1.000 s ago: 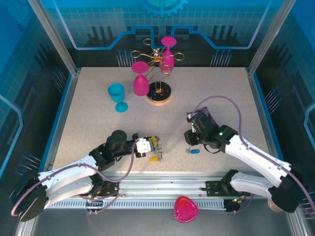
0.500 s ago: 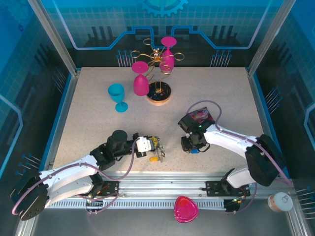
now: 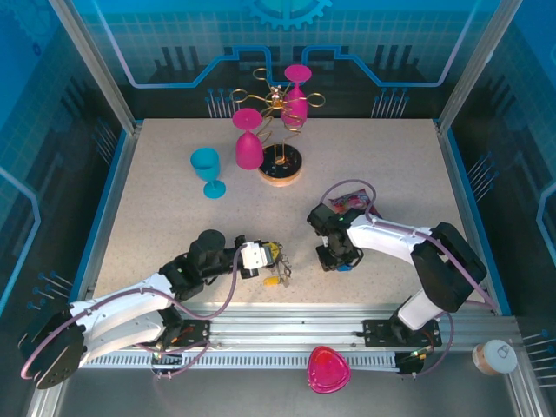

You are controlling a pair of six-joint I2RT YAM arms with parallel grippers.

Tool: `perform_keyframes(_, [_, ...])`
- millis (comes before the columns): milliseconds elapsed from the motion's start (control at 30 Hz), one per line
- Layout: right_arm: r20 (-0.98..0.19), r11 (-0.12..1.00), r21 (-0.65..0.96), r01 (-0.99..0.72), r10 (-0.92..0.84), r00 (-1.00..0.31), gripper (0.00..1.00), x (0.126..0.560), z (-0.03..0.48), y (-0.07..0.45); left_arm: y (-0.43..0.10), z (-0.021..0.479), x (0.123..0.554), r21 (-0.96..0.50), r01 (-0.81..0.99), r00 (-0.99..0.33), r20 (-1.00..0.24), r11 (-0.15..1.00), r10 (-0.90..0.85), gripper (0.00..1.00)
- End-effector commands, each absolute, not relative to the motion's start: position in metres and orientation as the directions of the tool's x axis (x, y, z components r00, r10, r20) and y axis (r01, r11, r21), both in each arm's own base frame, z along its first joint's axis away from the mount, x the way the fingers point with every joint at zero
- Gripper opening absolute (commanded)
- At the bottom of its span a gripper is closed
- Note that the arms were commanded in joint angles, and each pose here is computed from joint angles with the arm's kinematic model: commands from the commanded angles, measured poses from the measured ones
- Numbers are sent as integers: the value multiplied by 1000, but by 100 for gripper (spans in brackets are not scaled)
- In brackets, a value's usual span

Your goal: Put the keys on the keyring

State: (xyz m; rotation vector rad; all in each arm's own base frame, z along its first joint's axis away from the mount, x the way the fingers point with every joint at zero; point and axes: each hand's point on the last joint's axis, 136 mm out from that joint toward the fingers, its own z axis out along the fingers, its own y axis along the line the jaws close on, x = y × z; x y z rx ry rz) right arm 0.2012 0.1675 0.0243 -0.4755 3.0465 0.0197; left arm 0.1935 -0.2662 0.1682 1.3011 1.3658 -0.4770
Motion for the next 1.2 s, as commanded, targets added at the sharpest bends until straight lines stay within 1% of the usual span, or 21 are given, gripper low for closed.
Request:
perform_keyframes(0, [-35, 945, 7, -328, -327, -944, 32, 197, 29, 172, -270, 176, 192, 395, 866, 265, -883, 307, 388, 0])
perform_keyframes(67, [-32, 944, 9, -331, -330, -943, 30, 195, 30, 173, -270, 176, 192, 395, 867, 266, -883, 305, 387, 0])
perform_keyframes(133, [-24, 943, 1, -331, -331, -943, 31, 194, 30, 171, -270, 177, 192, 395, 866, 267, -883, 305, 386, 0])
perform_keyframes(200, [-26, 944, -22, -329, -330, -944, 34, 195, 30, 167, -270, 177, 192, 396, 866, 267, -883, 305, 387, 0])
perform_keyframes(267, [-23, 943, -50, -329, -330, -944, 40, 196, 29, 162, -270, 176, 192, 396, 867, 267, -882, 304, 387, 0])
perform_keyframes(300, [-17, 941, -63, -332, -333, -943, 41, 197, 28, 160, -270, 176, 191, 395, 867, 267, -882, 303, 388, 0])
perform_keyframes(433, [14, 939, -51, -341, -341, -940, 39, 192, 22, 163, -270, 176, 192, 397, 866, 269, -882, 303, 388, 0])
perform_keyframes(600, [39, 936, -45, -349, -347, -937, 34, 187, 16, 165, -270, 175, 191, 398, 866, 268, -880, 302, 391, 0])
perform_keyframes(1000, [-5, 935, -30, -353, -353, -936, 10, 196, 30, 174, -269, 176, 192, 408, 861, 274, -876, 304, 397, 0])
perform_keyframes(1167, [-9, 935, -8, -356, -356, -935, 6, 195, 30, 178, -269, 175, 192, 409, 861, 275, -875, 304, 398, 0])
